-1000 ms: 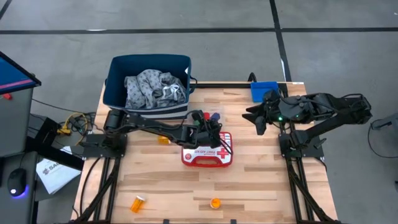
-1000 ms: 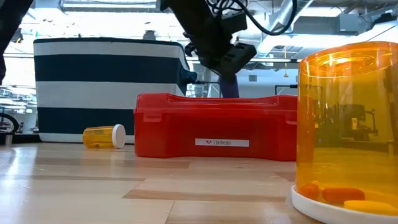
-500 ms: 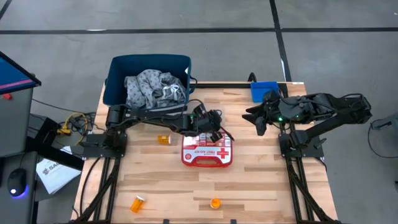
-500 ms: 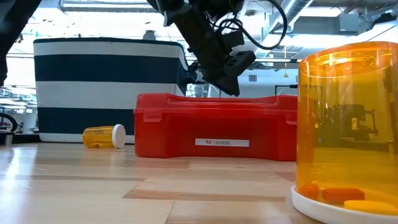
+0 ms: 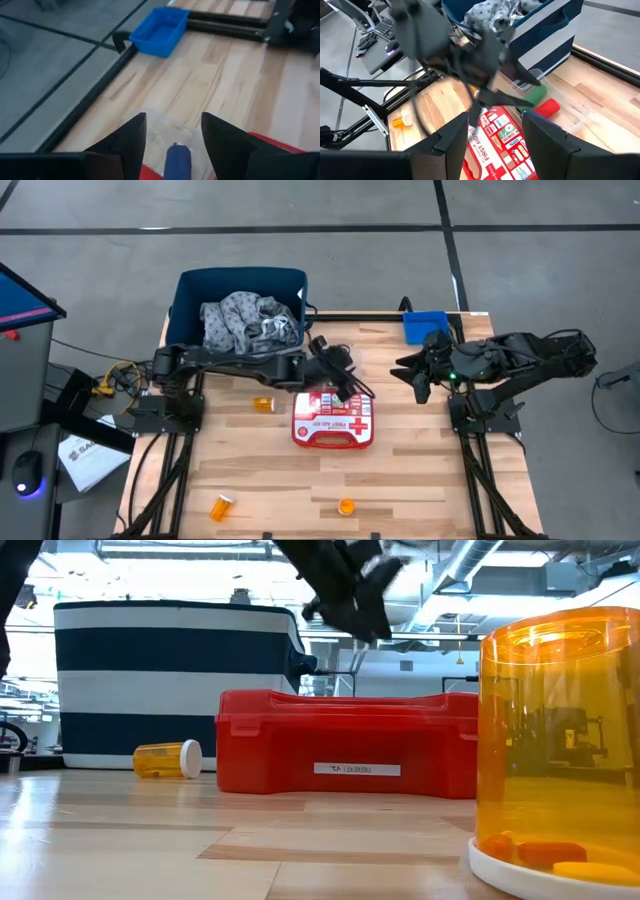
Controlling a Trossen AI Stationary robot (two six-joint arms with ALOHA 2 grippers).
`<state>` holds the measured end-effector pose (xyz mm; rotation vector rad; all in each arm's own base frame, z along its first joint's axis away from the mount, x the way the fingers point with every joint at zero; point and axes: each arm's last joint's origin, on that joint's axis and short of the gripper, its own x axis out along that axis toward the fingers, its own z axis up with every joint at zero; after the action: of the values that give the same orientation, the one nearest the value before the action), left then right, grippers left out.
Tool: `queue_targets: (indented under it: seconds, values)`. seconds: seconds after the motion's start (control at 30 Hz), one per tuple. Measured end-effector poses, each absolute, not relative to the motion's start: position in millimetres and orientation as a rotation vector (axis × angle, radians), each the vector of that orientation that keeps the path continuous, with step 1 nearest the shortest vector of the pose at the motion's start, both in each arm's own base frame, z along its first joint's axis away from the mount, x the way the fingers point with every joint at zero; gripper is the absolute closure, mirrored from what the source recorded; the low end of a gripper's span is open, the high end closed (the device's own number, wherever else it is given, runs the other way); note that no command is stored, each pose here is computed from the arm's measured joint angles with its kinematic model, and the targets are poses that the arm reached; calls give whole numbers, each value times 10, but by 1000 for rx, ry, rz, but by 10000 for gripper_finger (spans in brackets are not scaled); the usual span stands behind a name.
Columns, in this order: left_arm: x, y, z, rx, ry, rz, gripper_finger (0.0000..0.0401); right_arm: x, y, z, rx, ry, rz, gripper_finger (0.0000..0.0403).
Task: Pick & place medical supplies in basket/bin
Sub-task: Put the bottom left orange pill bottle into the blue bin
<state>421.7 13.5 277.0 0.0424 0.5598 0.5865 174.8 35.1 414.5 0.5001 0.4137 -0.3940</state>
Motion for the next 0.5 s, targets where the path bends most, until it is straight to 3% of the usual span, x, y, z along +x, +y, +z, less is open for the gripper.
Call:
queue_targets:
  seconds: [0.13, 0.3, 0.5]
  values:
    - [4053, 99, 3124, 65, 493, 514, 225, 1748, 350, 4144, 498, 413, -396, 221]
    - [3738, 19, 3526, 89, 474, 294, 234, 1747, 349, 4143, 490, 415, -396, 221]
    - [3091, -261, 3706, -68, 694, -16, 245, 1744, 351, 4142, 489, 418, -395, 221]
